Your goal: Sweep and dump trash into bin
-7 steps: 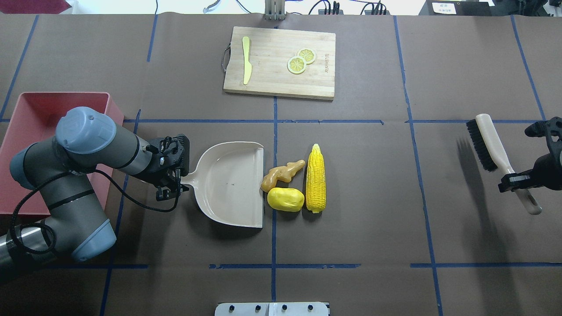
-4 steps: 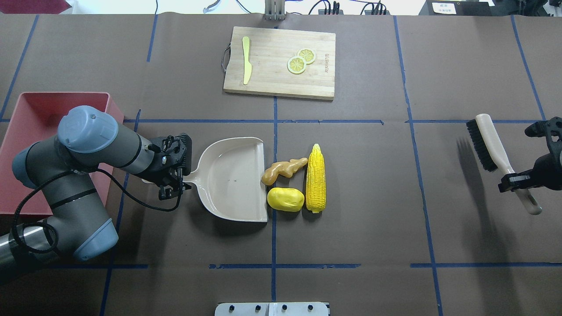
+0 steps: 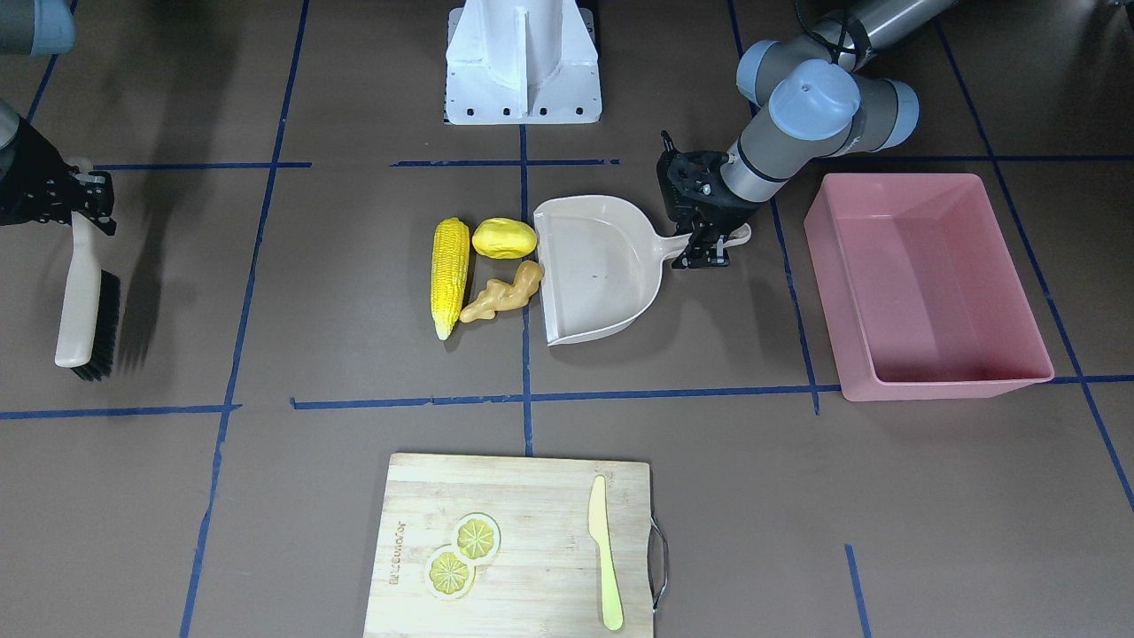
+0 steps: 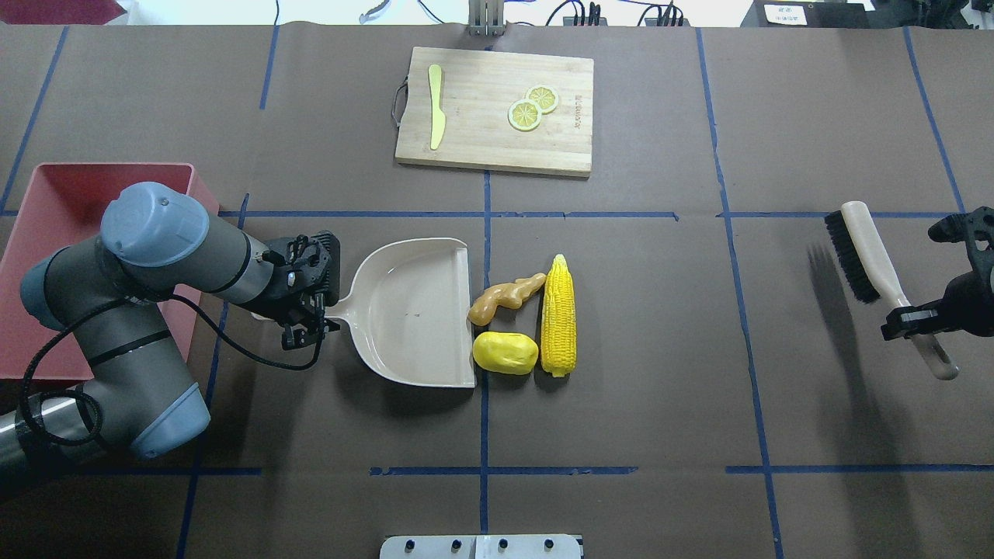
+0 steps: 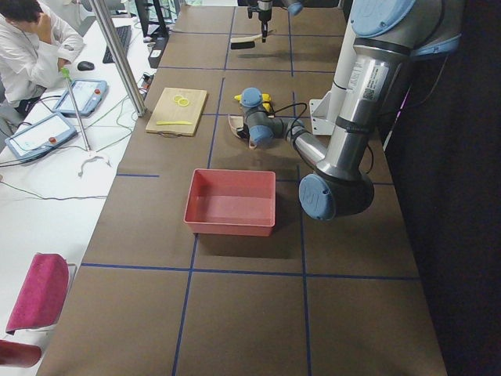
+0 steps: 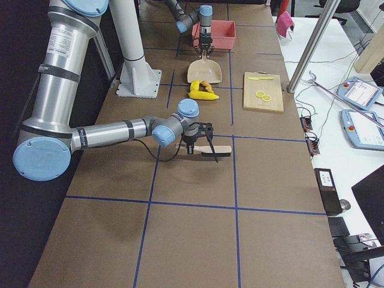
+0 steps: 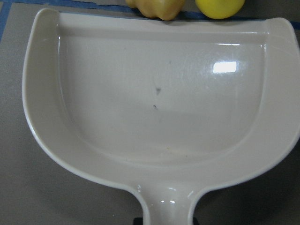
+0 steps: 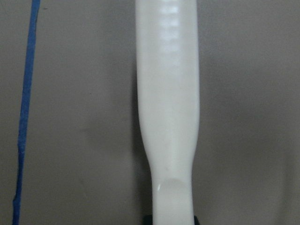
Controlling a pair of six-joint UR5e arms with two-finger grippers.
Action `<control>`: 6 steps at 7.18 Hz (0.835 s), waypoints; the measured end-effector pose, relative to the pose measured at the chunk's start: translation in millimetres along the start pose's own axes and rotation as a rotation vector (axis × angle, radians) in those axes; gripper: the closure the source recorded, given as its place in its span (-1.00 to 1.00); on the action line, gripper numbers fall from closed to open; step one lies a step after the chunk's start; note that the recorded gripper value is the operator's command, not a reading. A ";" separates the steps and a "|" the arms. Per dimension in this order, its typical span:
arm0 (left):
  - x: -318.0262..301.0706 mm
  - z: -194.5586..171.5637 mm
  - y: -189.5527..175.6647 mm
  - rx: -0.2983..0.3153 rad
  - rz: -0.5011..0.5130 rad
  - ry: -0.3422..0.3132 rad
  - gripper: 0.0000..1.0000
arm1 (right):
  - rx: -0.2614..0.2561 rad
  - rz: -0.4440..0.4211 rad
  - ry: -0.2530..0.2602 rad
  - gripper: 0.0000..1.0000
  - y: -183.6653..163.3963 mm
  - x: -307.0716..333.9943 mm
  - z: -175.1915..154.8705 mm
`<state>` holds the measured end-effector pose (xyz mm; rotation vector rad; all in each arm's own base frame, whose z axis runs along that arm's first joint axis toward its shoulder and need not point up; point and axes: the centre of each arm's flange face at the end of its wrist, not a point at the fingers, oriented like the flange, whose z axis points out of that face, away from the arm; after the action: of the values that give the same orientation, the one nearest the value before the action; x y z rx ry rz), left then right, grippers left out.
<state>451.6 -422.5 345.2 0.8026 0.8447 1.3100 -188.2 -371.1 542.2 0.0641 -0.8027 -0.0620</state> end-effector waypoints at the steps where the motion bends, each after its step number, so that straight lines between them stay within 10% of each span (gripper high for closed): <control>1: -0.9 0.1 1.3 -0.016 -0.009 0.002 0.90 | 0.000 0.000 0.000 1.00 0.2 0.1 0.0; 6: -2.9 -0.2 -1.1 -0.043 0.042 0.004 0.90 | 0.002 -0.003 -0.002 1.00 -0.3 -2.3 -0.6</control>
<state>451.8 -425.5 344.3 0.7881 0.8035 1.3630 -189.3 -371.2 540.2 0.0669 -0.8044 -0.0645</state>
